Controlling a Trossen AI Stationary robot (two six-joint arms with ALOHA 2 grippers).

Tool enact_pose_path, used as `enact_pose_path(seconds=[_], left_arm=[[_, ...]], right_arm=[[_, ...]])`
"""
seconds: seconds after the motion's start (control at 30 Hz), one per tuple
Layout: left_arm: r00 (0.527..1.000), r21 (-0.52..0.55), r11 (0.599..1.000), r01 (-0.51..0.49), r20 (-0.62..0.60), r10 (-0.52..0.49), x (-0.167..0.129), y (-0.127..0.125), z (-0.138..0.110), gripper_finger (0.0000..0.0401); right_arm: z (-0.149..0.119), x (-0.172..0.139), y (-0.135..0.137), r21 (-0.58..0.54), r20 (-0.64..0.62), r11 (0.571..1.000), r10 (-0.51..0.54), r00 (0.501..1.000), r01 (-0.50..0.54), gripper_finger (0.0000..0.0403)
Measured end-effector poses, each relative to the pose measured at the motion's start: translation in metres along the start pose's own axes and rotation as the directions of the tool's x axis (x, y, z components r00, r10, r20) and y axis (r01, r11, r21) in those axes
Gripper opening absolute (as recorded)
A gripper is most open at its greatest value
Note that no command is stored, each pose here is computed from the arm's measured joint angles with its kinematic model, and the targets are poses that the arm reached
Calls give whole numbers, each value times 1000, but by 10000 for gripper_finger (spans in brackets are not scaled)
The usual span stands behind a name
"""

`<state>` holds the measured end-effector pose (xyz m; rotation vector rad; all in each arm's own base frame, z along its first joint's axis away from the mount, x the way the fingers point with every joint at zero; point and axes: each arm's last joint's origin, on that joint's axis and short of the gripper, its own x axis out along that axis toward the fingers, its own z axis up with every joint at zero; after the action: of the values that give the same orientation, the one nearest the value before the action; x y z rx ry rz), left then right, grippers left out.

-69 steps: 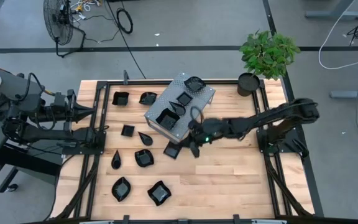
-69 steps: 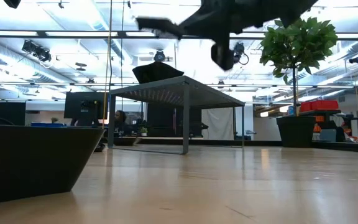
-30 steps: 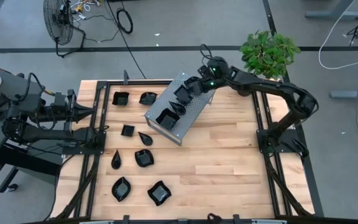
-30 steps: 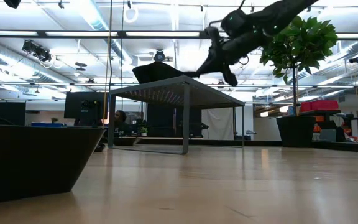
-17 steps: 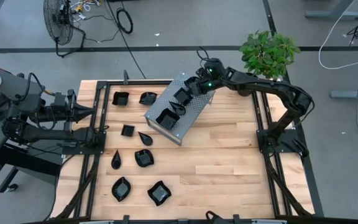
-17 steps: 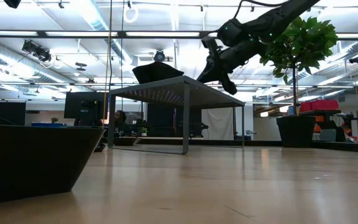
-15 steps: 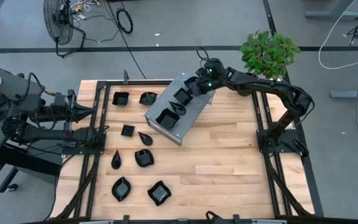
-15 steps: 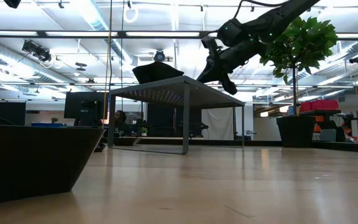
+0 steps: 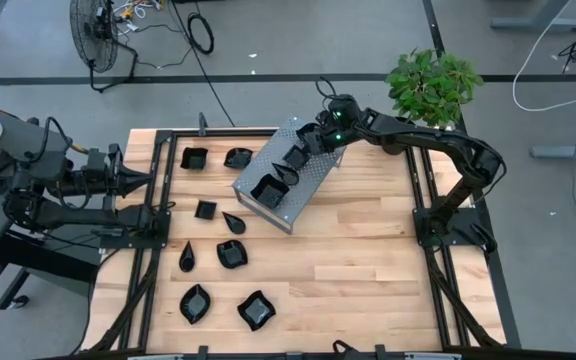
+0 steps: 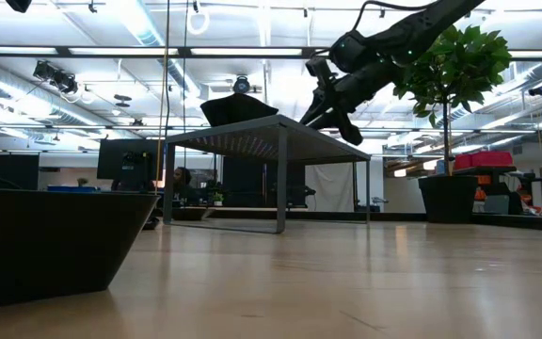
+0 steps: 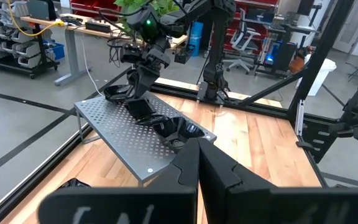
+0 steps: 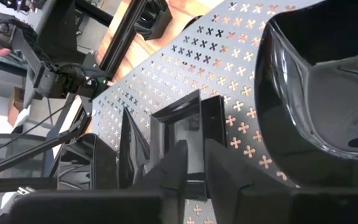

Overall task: Pick & Place Mini shaped plates
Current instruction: Stack the black square shape plate on top of the black square shape plate on the shelf, then stack the black distorted square shape plate on top of the black distorted square shape plate on the shelf

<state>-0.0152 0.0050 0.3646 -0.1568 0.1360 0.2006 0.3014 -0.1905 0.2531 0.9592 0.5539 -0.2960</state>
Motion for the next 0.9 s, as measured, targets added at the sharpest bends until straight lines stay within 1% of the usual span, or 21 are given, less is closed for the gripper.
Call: enact_pose_path(seconds=[0.1,0.2,0.33,0.5,0.63,0.77,0.9], left_arm=[[1000,0,1000,0,0,0,0,0,0,5],[1000,0,1000,0,0,0,0,0,0,5],[1000,0,1000,0,0,0,0,0,0,5],[1000,0,1000,0,0,0,0,0,0,5],[1000,0,1000,0,0,0,0,0,0,5],[1000,0,1000,0,0,0,0,0,0,5],[1000,0,1000,0,0,0,0,0,0,5]], right_arm=[[0,-1,1,-3,3,1000,0,1000,0,83],[1,-7,4,-24,33,1000,-8,999,9,108],[3,-21,14,-69,82,998,-5,997,11,139],[-1,-38,34,-166,116,986,41,992,-21,164],[-15,-48,58,-263,87,962,98,991,-72,171],[-36,-52,81,-348,21,930,137,990,-121,170],[-54,-58,100,-432,-37,885,175,984,-174,169]])
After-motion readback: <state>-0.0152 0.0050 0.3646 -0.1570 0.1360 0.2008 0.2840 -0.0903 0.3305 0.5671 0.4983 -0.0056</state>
